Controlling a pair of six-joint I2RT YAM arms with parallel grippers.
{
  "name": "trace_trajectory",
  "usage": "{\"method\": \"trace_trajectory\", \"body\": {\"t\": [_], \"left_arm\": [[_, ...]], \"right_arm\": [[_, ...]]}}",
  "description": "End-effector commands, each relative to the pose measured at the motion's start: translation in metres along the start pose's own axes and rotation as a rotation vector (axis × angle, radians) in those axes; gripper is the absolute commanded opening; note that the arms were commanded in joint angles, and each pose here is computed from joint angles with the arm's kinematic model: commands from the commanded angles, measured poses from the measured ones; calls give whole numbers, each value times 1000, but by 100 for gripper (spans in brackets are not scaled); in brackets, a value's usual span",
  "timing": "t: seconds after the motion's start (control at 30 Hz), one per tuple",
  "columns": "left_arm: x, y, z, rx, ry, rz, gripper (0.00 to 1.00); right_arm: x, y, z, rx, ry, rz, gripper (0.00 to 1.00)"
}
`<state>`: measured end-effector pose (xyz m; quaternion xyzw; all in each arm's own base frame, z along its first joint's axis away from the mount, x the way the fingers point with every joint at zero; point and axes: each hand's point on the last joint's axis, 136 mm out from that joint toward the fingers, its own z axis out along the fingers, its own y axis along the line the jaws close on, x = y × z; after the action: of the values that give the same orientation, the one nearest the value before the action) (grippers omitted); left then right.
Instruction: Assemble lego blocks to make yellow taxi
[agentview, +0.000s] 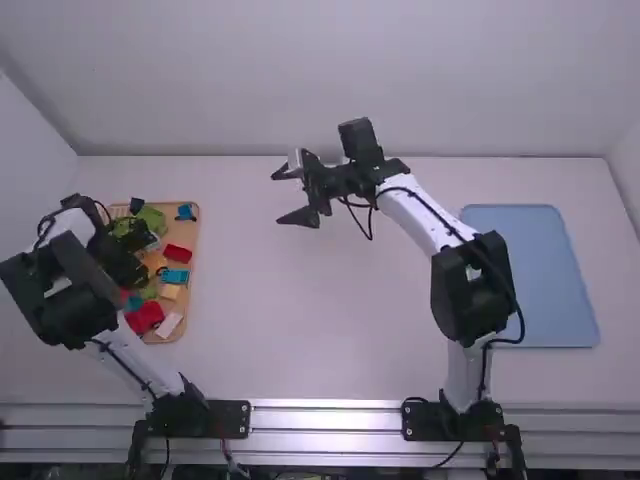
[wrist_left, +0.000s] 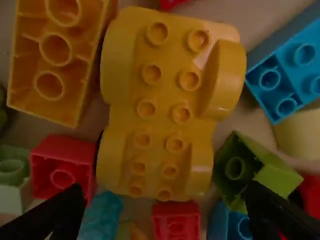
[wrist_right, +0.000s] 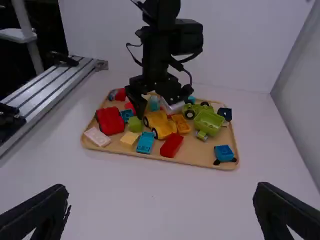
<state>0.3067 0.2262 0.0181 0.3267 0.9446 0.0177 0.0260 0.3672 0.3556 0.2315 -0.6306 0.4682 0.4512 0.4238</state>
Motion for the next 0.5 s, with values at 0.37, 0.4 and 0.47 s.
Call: {"method": "trace_trajectory", "body": {"t": [0.37,0.4,0.47], "left_arm": [[-4,0,7,3,-38,7,81],[-6,-2,7,12,-43,11,84],[-7,-9,7,38,-40,15,87]], "right_arm": [[-8,0,6,-17,-13,-14,99],[-8,0,6,-16,-12,-14,99],[-8,0,8,-17,-11,-15,99]]}}
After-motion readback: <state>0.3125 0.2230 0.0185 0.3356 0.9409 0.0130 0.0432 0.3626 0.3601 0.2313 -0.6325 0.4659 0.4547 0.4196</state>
